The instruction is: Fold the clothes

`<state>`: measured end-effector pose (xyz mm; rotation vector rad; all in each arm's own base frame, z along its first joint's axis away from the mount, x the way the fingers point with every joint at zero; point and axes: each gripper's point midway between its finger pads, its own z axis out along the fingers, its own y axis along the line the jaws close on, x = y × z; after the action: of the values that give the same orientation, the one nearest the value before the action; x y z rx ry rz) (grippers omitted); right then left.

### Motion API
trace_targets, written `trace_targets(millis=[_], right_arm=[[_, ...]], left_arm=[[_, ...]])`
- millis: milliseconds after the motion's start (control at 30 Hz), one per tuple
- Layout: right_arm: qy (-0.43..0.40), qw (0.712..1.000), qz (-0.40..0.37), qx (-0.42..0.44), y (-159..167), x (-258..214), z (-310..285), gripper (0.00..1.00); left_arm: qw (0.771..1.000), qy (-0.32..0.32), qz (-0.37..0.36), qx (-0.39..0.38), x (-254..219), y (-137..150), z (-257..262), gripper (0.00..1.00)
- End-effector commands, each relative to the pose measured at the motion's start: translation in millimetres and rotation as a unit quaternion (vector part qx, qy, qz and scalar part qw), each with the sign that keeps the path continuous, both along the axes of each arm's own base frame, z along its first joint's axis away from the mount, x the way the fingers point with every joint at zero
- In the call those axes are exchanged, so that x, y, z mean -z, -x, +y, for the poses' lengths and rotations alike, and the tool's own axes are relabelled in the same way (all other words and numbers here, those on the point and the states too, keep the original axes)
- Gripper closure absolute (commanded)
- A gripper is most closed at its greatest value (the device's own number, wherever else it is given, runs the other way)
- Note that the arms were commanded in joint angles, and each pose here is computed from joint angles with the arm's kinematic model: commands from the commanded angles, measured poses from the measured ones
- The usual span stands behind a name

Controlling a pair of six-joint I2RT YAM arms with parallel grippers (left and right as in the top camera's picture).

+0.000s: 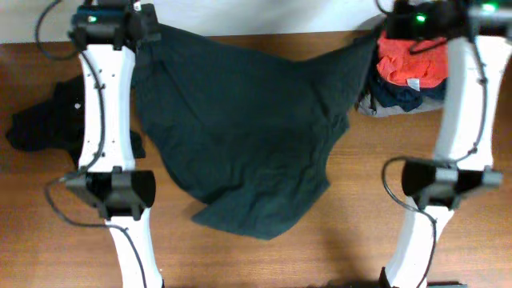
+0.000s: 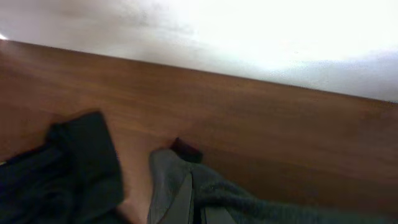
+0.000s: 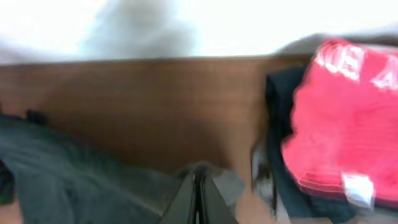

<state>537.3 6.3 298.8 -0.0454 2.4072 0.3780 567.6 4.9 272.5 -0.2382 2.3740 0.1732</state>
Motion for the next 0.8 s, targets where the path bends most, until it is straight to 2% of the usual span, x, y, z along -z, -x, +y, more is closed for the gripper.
trace_targets(millis=[0, 267, 533, 567, 633, 667, 700, 767], right_arm=[[-0.004, 1.000, -0.003, -0.009, -36.5, 37.5, 10.5, 0.96], [-0.007, 1.000, -0.022, -0.004, -97.5, 108.0, 18.2, 0.96], [-0.003, 0.998, -0.066, -0.015, -123.6, 115.6, 37.2, 0.96], [-0.002, 0.997, -0.070, -0.015, -124.8, 114.4, 39.3, 0.96], [-0.001, 0.997, -0.076, -0.016, -126.2, 111.0, 40.7, 0.82], [-0.002, 0.997, -0.078, -0.014, -125.8, 107.9, 40.5, 0.72], [-0.008, 0.997, -0.079, -0.008, -125.3, 103.7, 40.5, 0.56], [-0.016, 0.997, -0.081, -0.001, -123.1, 93.6, 37.8, 0.41]], left_arm=[[1.000, -0.007, 0.016, 0.005, 33.0, -18.3, -1.4, 0.99], [1.000, -0.009, 0.025, 0.004, 77.6, -43.3, -1.9, 0.99], [0.999, -0.026, -0.016, -0.015, 75.8, -63.9, 6.2, 0.99], [0.999, -0.030, -0.026, -0.020, 71.9, -67.0, 8.2, 0.96], [0.997, -0.043, -0.048, -0.031, 63.1, -73.1, 13.3, 0.37], [0.996, -0.056, -0.058, -0.027, 57.6, -76.8, 15.6, 0.02], [0.995, -0.066, -0.064, -0.024, 54.0, -79.2, 16.8, 0.01], [0.994, -0.083, -0.073, -0.014, 46.7, -82.4, 18.0, 0.01]])
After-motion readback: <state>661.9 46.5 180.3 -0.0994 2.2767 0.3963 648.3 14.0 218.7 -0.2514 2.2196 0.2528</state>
